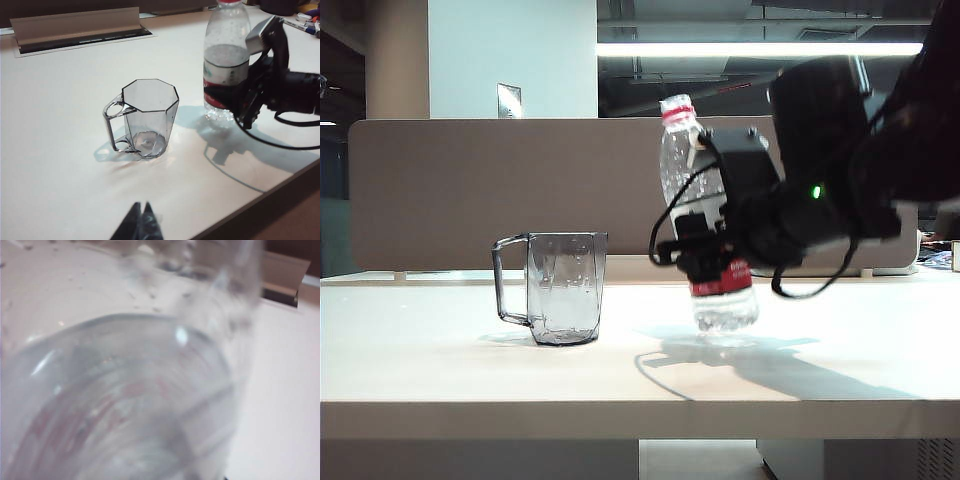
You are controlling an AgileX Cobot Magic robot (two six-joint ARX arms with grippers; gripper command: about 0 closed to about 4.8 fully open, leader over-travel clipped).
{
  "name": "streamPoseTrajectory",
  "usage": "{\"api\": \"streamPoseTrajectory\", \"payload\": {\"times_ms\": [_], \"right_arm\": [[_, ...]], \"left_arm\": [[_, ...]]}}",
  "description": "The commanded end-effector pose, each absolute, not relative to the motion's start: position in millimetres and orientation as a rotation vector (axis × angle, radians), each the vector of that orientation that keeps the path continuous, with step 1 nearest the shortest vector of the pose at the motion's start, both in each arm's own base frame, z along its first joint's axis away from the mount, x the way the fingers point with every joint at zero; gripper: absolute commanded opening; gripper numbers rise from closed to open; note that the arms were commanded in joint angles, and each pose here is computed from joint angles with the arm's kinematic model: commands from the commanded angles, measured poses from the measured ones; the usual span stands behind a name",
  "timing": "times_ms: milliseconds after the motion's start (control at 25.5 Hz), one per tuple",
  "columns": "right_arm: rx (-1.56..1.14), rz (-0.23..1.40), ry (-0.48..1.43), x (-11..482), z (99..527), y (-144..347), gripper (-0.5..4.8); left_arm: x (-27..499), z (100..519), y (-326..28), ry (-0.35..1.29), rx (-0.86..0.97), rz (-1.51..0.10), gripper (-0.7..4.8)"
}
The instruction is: Pick up the mineral water bottle on the table and pour a little water into the mug.
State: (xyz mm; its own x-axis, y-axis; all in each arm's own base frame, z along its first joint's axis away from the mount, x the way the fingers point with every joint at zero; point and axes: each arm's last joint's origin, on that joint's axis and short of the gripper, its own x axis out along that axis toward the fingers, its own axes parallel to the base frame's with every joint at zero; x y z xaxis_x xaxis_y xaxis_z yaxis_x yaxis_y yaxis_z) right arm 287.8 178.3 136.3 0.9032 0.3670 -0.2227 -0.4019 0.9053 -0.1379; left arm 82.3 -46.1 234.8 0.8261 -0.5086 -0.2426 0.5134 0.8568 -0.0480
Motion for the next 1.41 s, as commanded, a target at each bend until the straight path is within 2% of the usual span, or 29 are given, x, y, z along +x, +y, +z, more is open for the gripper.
{"api": "streamPoseTrajectory", "payload": {"times_ms": [39,354,511,864,1414], "right_arm": [[-0.254,0.403,0.167,286,157,177,2.51],[-0.574,0.321,0.312,294,177,178,2.51],[-0.683,0.34,0.351,301,188,182,2.51],[-0.966,0.287,0.346,312,210,186,2.51],[-1.287,0.298,0.311,313,213,186,2.51]], "left_arm": [[82,236,-46,0.245,0.019,-0.544,-0.05],[82,236,-46,0.245,0.019,-0.544,-0.05],[82,236,-46,0.245,0.019,-0.544,-0.05],[82,236,-46,0.245,0.019,-0.544,-0.05],[82,236,-46,0.245,0.019,-0.544,-0.05]]}}
